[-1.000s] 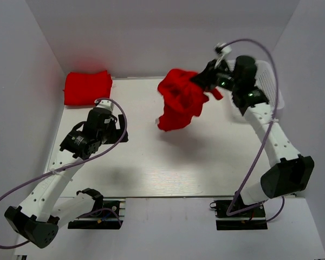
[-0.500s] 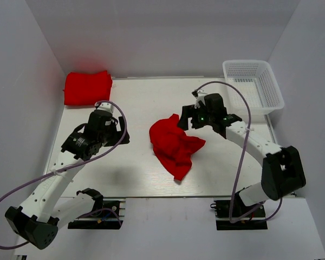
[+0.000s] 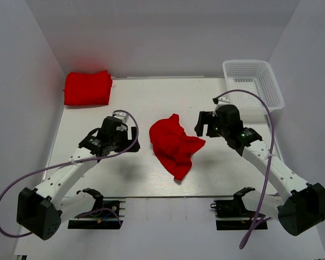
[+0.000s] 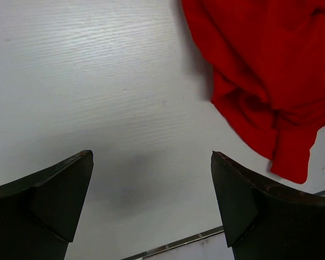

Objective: Fold and stack the t-shirts
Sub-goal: Move the tshirt to the center of the board, then flatten the tshirt out

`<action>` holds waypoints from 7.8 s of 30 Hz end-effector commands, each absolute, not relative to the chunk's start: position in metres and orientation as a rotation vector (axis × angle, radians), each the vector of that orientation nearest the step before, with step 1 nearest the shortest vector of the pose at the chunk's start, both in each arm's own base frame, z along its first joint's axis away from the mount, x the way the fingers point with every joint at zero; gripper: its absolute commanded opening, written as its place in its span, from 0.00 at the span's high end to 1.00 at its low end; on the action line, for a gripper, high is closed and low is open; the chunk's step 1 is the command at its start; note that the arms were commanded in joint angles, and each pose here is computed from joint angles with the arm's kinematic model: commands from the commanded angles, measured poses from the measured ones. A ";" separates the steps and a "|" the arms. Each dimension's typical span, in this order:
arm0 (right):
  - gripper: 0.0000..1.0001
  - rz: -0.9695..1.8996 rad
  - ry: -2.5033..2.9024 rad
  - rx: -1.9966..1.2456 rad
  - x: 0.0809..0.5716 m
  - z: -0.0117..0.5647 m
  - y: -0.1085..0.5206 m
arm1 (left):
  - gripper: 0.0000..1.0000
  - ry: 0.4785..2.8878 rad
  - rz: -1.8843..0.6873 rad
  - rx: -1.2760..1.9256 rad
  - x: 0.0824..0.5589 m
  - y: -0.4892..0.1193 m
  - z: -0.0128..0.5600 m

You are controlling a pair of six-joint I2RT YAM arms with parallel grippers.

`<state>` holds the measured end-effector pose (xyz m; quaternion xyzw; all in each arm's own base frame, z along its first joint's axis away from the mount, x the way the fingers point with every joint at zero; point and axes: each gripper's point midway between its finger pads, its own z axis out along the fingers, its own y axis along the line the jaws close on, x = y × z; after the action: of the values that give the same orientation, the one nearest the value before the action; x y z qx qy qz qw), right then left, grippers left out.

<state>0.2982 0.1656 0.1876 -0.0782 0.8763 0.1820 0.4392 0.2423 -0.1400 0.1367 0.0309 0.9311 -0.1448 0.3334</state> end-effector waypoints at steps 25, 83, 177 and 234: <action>0.10 0.175 2.502 0.181 0.294 0.085 0.115 | 0.36 2.298 -0.665 0.644 0.275 -0.263 0.053; 1.00 -0.128 1.845 0.128 0.390 0.275 0.071 | 1.00 1.931 -0.138 0.008 0.325 -0.147 0.279; 0.10 0.457 2.419 -0.454 0.315 0.096 0.157 | 0.00 2.575 -0.209 -0.318 0.300 -0.116 0.037; 0.10 0.236 2.366 -0.001 0.305 0.128 0.103 | 0.00 2.728 -0.500 0.027 0.205 -0.157 0.074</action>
<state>0.3064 0.1113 0.1193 -0.0251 0.9284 0.1003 0.3569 0.2063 -0.1502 0.0646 0.0150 0.9704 -0.1671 0.1740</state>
